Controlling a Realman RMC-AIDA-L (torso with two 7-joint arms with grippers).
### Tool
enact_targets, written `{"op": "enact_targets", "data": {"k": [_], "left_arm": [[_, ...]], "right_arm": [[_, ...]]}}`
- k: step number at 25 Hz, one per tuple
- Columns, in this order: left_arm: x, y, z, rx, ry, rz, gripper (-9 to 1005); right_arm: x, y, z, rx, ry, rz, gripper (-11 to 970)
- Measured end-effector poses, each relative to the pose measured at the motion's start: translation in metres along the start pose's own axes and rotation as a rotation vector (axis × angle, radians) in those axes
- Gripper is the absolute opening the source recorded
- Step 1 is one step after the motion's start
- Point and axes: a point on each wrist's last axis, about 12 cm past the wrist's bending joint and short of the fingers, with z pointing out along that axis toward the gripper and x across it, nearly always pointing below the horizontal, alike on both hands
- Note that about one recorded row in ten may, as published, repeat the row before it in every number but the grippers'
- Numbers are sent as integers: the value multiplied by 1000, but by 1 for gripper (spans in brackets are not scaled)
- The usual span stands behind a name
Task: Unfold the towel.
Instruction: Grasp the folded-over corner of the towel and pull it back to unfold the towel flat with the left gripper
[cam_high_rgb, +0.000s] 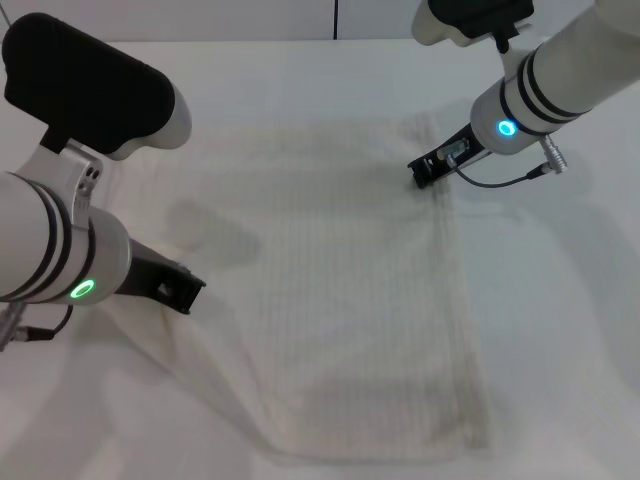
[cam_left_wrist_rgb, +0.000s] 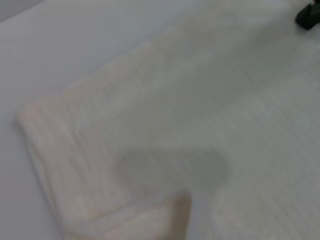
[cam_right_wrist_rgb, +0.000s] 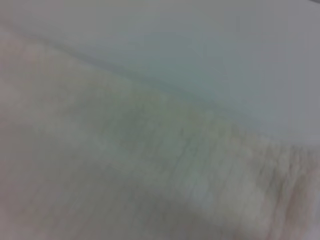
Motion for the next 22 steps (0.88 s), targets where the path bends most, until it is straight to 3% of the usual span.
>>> {"op": "enact_targets", "data": {"k": [22], "left_arm": [[20,4,-4,-10,135,-75,39]], "right_arm": [[3,0,0,-3,13,-4,13]]}}
